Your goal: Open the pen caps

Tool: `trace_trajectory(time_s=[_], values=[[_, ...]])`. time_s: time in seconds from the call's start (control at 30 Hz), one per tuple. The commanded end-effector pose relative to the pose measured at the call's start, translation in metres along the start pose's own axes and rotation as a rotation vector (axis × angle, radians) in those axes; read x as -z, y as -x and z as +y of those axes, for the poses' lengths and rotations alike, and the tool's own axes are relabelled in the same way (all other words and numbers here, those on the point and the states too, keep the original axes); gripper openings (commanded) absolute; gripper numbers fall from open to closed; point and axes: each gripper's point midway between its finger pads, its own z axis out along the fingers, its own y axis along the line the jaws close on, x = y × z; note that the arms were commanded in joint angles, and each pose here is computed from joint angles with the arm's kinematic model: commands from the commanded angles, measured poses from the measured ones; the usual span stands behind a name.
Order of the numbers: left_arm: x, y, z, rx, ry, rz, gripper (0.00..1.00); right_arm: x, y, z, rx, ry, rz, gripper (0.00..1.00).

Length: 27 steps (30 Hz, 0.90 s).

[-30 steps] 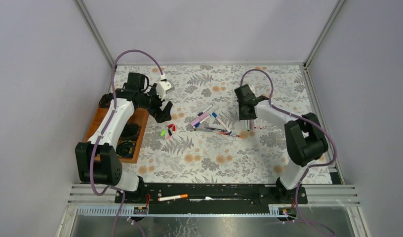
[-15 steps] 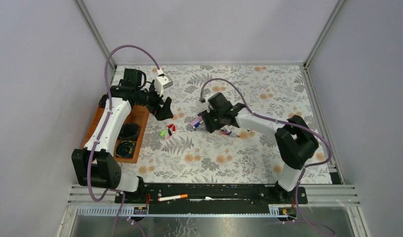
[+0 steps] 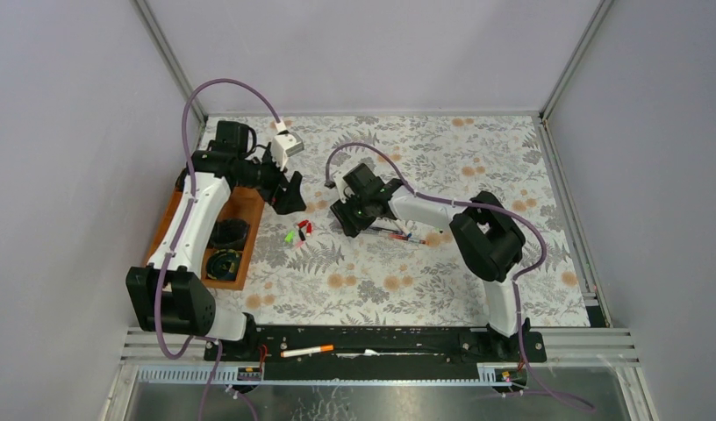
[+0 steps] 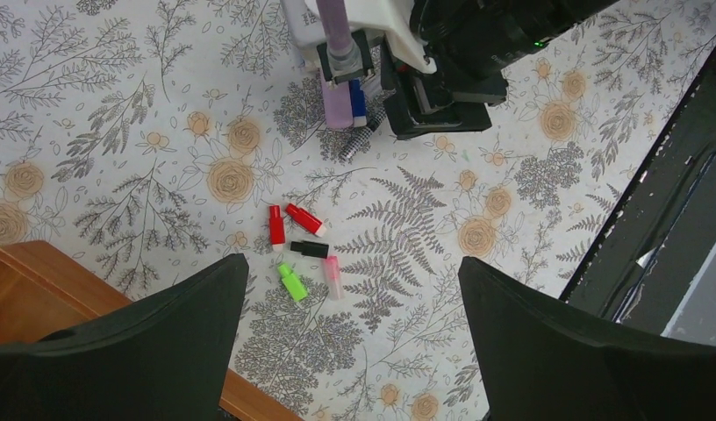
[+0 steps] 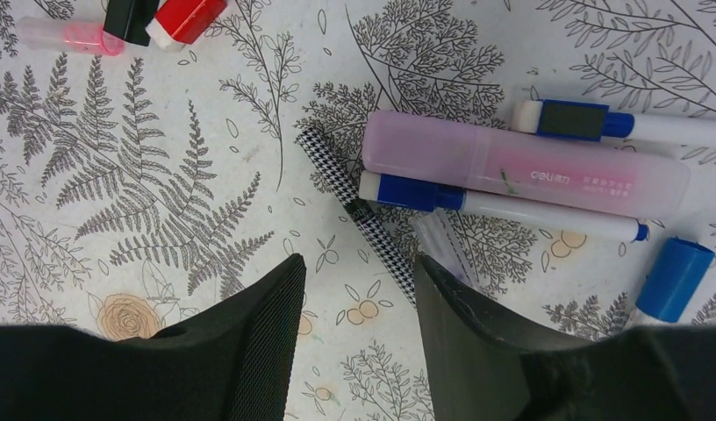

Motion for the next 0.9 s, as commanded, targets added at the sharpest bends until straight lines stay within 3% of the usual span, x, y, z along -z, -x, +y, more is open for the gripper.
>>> trace_trajectory(time_s=[0.0, 0.33, 0.87], values=[[0.011, 0.01, -0.002, 0.003, 0.007, -0.025, 0.98, -0.004, 0.004, 0.004, 0.02, 0.032, 0.009, 0.55], [0.025, 0.019, 0.007, 0.002, 0.032, -0.043, 0.99, -0.017, -0.014, 0.002, 0.019, 0.031, 0.052, 0.52], [0.027, 0.02, 0.001, -0.004, 0.009, -0.049, 0.99, -0.025, -0.05, 0.051, -0.002, 0.07, 0.09, 0.3]])
